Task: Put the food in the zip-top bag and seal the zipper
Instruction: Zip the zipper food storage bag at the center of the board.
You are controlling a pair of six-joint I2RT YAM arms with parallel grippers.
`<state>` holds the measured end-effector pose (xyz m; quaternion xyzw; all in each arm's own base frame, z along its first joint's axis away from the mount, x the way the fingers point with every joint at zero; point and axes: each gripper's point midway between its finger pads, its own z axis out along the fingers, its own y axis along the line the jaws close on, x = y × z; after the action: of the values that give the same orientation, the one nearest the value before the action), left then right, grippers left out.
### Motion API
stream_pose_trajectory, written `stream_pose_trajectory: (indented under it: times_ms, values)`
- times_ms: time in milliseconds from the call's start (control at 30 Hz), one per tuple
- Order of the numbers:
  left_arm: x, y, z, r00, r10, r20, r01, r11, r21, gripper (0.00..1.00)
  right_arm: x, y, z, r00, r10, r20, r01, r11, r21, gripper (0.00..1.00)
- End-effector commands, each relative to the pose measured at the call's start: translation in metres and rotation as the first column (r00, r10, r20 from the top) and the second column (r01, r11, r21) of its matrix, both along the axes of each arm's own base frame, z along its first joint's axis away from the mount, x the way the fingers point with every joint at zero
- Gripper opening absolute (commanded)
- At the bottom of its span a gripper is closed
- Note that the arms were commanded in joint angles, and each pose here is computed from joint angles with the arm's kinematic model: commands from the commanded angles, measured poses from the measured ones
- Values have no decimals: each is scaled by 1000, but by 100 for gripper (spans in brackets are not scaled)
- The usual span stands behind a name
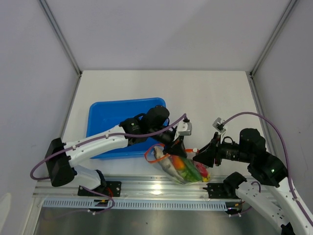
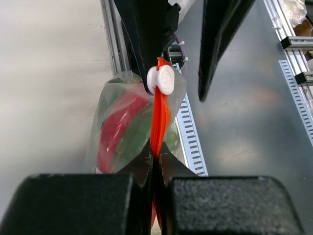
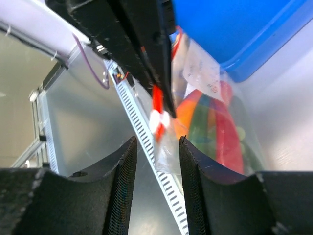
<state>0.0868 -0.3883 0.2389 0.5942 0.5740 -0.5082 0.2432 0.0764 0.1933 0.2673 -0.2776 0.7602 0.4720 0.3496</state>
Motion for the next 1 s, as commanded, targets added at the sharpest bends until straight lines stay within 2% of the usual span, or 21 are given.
stream_pose_trajectory:
  times_ms: [0,167,400,533,733,833,867,967]
  values:
    - [0,6,30,998,51,24,-49,994,-98,1,10,-1,10,997,-71,42,69,996,52,43]
    - [-3,17,42,995,91,28,-86,986,-145,1,9,7,4,998,-66,2,65,990,127,41]
    - [-4,14,48,995,99,-10,-99,983,-152,1,7,24,12,999,25,24,-30,973,229,34]
    - [-7,12,47,996,81,-28,-85,985,-148,0,6,27,15,998,47,41,-56,969,241,29]
    - [-8,13,47,996,82,-30,-85,985,-147,1,4,29,19,995,81,59,-93,964,248,27]
    - [-7,14,46,996,86,-30,-89,986,-144,1,5,32,14,995,94,38,-101,965,243,18]
    - [-8,14,47,996,85,-30,-88,985,-147,0,5,33,15,994,100,41,-107,963,248,8]
    - [-9,16,46,996,79,-29,-82,987,-140,6,9,34,15,996,81,33,-87,963,254,0]
